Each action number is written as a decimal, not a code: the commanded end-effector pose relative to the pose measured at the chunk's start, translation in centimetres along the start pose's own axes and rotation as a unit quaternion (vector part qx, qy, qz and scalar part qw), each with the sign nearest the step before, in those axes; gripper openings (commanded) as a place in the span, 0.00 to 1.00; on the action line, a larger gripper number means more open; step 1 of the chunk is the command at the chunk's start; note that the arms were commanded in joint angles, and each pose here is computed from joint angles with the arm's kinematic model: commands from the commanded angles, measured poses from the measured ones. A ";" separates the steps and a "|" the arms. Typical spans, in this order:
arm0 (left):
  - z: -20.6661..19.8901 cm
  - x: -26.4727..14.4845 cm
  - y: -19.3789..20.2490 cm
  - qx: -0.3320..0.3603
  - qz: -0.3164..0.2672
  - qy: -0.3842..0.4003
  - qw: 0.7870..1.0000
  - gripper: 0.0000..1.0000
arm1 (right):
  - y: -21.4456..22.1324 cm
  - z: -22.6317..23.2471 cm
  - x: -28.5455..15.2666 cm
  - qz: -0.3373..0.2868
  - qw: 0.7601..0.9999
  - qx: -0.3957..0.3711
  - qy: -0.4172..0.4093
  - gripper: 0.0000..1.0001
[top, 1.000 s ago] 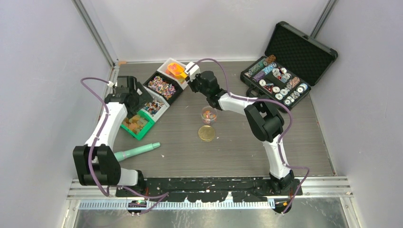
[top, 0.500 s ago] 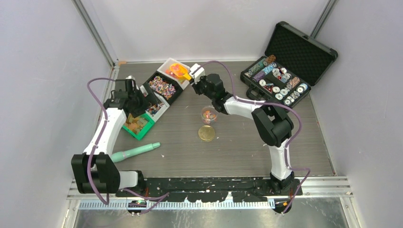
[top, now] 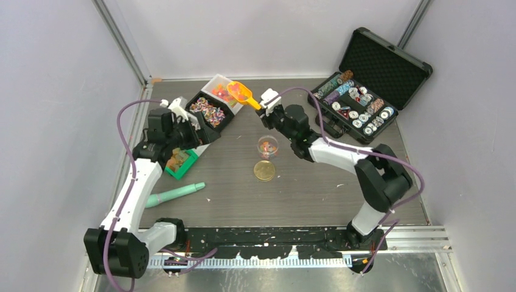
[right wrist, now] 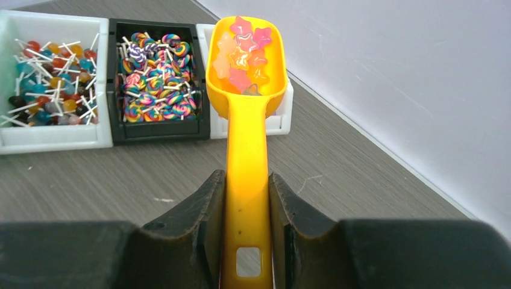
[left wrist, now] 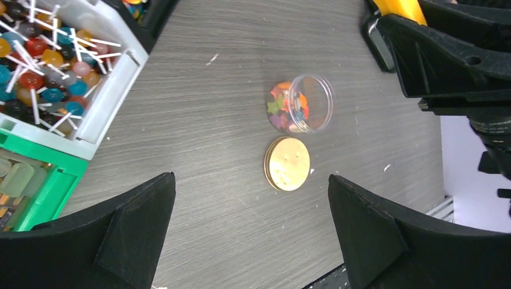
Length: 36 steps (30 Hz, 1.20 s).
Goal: Pack the candies
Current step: Place the fake candies in the packing bottle.
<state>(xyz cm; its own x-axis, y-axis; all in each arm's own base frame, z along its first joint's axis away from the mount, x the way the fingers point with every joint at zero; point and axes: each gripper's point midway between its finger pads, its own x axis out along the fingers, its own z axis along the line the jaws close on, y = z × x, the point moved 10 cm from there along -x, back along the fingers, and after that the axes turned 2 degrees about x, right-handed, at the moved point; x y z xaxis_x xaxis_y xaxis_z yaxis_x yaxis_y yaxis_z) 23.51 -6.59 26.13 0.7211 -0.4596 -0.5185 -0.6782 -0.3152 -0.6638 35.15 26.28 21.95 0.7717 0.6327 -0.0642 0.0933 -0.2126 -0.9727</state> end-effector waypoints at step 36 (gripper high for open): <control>-1.5 -4.8 2.0 0.145 -0.007 -0.090 0.985 1.00 | -3.4 0.5 -23.7 0.092 0.991 -0.062 -0.072 0.00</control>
<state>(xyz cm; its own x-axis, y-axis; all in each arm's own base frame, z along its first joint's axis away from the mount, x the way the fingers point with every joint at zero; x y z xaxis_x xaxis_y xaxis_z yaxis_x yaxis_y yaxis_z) 18.59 -6.40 26.50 0.7236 -0.2962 -0.6234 -0.6671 -0.0680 -0.7419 16.85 12.94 25.74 0.6802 0.6777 -0.2796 0.0329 -0.4093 -0.9118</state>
